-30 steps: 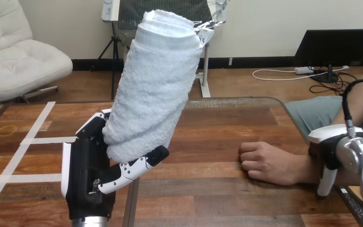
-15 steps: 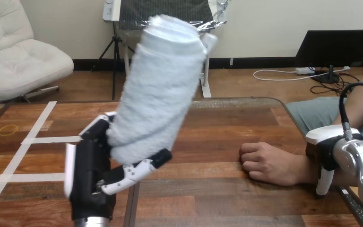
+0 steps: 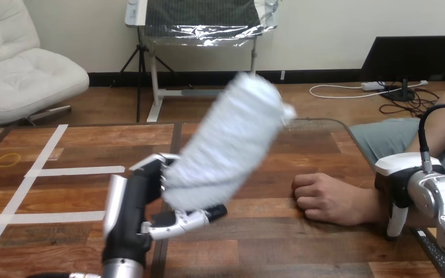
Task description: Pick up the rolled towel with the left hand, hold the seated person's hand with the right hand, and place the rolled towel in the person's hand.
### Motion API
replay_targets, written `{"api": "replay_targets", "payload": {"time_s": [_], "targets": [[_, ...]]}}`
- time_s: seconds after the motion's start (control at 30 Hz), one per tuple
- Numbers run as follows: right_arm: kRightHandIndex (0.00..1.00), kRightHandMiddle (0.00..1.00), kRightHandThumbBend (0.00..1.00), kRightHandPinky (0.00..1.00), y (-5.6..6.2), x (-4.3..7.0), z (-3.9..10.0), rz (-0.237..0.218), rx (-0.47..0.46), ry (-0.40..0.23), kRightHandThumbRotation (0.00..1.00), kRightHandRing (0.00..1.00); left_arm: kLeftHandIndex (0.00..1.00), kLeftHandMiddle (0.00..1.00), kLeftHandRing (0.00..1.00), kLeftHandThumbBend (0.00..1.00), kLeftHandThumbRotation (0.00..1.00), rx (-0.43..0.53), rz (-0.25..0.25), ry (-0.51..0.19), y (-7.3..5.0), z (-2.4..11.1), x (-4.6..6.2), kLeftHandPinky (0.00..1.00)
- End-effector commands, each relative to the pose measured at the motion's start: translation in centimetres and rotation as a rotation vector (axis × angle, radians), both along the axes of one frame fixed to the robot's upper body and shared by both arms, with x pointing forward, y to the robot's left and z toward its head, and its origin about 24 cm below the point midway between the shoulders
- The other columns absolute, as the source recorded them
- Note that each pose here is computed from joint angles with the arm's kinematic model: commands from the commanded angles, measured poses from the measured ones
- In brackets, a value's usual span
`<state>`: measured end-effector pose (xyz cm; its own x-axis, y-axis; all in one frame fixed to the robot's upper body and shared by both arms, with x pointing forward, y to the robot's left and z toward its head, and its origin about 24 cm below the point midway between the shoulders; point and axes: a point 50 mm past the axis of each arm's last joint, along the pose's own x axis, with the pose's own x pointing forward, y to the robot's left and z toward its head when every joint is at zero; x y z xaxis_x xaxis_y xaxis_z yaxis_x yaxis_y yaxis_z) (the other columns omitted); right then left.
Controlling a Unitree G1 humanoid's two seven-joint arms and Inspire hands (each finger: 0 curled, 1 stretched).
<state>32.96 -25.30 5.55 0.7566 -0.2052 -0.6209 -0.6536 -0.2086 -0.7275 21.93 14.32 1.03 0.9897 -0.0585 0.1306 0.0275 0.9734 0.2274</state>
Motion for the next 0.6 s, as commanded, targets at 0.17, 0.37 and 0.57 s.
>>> {"api": "replay_targets", "payload": {"time_s": [0.17, 0.37, 0.57], "targets": [[0.74, 0.47, 0.66, 0.19, 0.8, 0.6, 0.5, 0.011, 0.045, -0.041, 0.02, 0.31, 0.51, 0.43, 0.38, 0.63, 0.0, 0.038, -0.038, -0.065, -0.6, 1.4, 3.6, 0.35], [0.7, 0.38, 0.64, 0.14, 0.6, 0.4, 0.7, 0.023, 0.065, -0.069, 0.0, 0.23, 0.51, 0.43, 0.38, 0.62, 0.0, 0.041, -0.038, -0.041, -0.9, 0.9, 4.3, 0.35], [0.58, 0.35, 0.62, 0.11, 0.4, 0.3, 0.8, 0.029, 0.085, -0.098, 0.0, 0.21, 0.51, 0.43, 0.39, 0.62, 0.0, 0.035, -0.032, -0.008, -1.1, 0.4, 4.9, 0.36]]}}
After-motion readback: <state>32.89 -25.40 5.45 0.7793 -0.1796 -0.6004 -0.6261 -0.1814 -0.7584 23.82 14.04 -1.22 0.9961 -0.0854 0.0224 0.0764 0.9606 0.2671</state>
